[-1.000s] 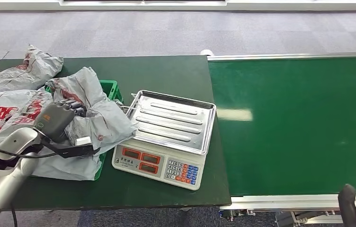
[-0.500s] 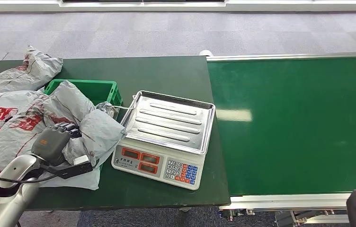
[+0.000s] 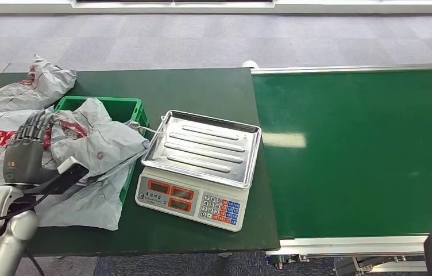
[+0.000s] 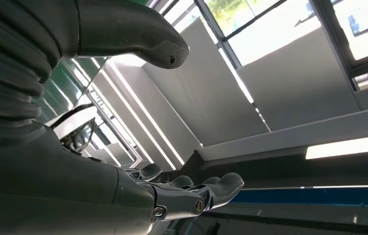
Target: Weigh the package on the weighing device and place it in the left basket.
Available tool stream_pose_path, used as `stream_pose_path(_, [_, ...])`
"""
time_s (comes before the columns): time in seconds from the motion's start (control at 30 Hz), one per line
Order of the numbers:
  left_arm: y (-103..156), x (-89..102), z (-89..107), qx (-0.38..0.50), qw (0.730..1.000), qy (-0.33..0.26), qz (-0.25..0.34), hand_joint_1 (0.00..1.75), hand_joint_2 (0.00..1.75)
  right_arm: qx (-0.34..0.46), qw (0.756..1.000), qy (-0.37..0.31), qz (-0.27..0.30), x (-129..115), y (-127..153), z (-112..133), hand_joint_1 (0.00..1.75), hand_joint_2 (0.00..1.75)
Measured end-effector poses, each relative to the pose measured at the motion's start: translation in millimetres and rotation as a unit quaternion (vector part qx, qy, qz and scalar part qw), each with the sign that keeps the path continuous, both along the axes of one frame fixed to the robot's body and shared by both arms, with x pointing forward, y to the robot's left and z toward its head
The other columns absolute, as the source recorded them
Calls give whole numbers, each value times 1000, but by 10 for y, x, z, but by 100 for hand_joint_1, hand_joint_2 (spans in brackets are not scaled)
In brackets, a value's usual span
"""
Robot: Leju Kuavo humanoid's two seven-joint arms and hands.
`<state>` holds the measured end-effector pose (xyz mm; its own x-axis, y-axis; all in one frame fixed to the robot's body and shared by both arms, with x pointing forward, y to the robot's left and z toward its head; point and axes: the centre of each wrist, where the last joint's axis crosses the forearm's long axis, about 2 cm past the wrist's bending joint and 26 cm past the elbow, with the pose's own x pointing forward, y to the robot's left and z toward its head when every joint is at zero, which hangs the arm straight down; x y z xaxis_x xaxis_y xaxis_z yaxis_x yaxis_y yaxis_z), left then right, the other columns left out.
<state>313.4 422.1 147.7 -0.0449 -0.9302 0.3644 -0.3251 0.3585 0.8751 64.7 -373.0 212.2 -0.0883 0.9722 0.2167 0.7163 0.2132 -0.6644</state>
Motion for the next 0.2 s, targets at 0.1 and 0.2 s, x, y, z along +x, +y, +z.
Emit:
stream_pose_path(0.1, [-2, -7, 186, -58, 996, -62, 14, 0, 0, -1, 1000, -5, -15, 17, 31, -8, 0, 175])
stream_pose_path(0.2, [-4, -39, 306, -73, 991, -107, 11, 0, 0, -3, 1000, -11, -20, 48, 49, -12, 0, 175])
